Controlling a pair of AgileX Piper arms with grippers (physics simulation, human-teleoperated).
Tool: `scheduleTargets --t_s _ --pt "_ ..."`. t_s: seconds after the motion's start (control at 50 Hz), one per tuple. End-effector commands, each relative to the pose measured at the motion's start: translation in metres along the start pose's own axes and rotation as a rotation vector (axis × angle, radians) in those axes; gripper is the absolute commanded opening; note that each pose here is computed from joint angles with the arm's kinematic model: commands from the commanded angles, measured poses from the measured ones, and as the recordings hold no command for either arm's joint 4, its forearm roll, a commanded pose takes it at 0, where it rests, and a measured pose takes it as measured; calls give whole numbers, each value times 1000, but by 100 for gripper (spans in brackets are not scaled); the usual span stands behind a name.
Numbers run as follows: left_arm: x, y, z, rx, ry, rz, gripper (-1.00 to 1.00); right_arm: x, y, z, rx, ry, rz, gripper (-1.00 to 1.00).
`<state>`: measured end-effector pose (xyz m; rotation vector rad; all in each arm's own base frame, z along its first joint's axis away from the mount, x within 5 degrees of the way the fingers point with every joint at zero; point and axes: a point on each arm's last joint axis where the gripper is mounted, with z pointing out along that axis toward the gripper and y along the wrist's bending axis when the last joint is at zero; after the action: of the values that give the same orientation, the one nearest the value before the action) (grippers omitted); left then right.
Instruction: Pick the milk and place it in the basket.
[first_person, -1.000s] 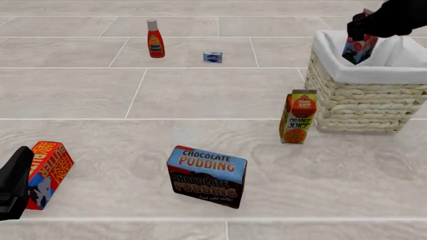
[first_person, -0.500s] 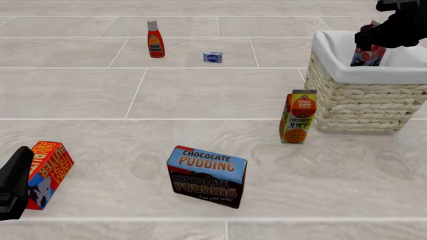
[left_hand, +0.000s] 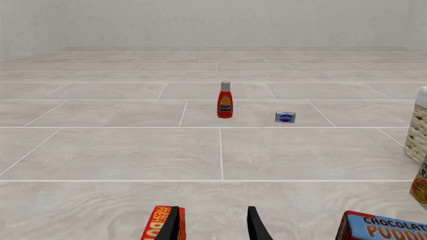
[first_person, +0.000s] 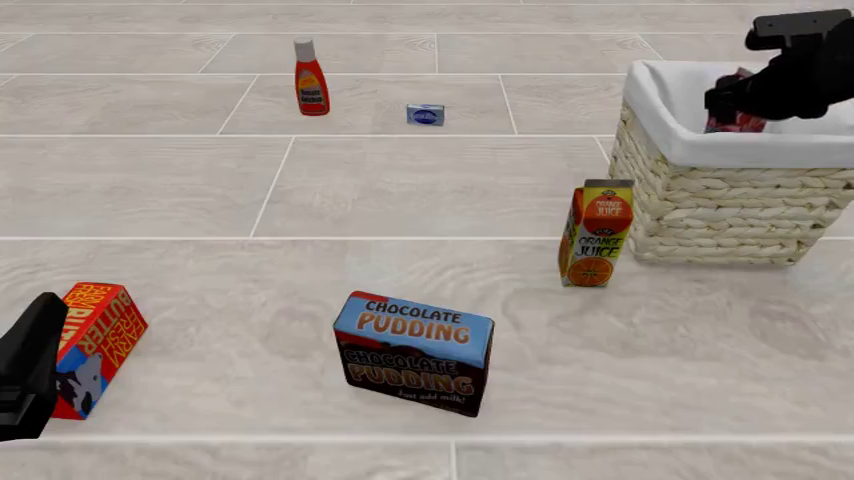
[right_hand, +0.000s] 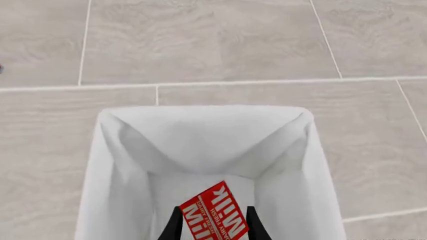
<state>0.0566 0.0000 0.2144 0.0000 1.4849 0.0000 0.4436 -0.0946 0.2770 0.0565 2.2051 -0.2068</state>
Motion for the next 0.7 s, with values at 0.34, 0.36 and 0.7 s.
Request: scheduleTargets --t_s 0.34,0.36,0.7 --pt "0 0 0 0 0 0 100 4 0 7 2 -8 30 -100" --pt "0 0 0 0 0 0 100 4 0 6 3 -8 27 -100" --pt "0 0 0 0 0 0 100 0 -3 -2 8 -18 17 100"
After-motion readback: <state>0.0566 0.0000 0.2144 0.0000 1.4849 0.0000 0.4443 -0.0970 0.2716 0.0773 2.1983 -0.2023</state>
